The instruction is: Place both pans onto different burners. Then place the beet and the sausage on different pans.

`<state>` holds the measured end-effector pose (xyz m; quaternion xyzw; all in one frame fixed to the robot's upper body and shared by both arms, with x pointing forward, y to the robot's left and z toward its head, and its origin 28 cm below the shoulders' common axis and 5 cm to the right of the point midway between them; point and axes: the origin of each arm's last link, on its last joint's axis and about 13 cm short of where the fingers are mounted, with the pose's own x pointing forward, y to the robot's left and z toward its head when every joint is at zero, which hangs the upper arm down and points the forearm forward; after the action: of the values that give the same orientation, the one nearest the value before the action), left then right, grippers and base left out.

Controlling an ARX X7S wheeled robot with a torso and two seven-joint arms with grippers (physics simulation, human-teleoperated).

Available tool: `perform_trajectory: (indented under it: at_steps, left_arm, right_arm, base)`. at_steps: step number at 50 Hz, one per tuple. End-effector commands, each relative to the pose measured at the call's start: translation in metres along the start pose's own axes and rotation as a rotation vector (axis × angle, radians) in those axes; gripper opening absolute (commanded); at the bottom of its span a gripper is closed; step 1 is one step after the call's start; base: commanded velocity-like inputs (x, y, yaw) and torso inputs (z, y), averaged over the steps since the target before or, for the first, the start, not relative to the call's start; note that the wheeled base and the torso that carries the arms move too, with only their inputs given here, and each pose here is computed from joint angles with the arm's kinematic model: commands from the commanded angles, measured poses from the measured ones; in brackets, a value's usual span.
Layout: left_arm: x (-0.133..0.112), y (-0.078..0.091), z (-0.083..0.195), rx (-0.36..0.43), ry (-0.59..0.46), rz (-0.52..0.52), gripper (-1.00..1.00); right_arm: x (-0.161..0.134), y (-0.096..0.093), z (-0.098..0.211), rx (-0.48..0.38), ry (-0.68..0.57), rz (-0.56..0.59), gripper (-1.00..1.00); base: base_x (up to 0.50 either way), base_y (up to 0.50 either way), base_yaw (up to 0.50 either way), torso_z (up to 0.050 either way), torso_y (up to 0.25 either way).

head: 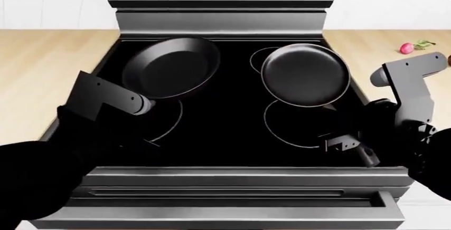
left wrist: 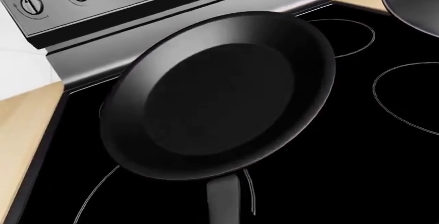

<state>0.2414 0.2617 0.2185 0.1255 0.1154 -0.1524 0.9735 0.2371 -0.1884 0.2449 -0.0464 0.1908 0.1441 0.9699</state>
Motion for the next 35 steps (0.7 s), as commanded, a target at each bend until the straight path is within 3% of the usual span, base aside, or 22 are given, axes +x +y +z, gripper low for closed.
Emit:
perform_trajectory:
  at_steps: [1, 15, 35]
  left_arm:
    - [-0.002, 0.010, 0.014, 0.043, -0.069, 0.102, -1.00]
    - [-0.005, 0.017, 0.012, 0.111, -0.045, 0.142, -1.00]
    - [-0.015, 0.028, -0.002, 0.120, -0.002, 0.204, -1.00]
  right_arm:
    - [-0.004, -0.004, 0.011, 0.001, -0.078, -0.047, -1.00]
    - [-0.001, -0.004, 0.012, 0.004, -0.082, -0.042, -1.00]
    - [0.002, -0.002, 0.010, 0.004, -0.082, -0.033, -1.00]
  base:
    - [0.00, 0.00, 0.00, 0.000, 0.000]
    - [0.00, 0.00, 0.00, 0.001, 0.004]
    - [0.00, 0.00, 0.00, 0.002, 0.004]
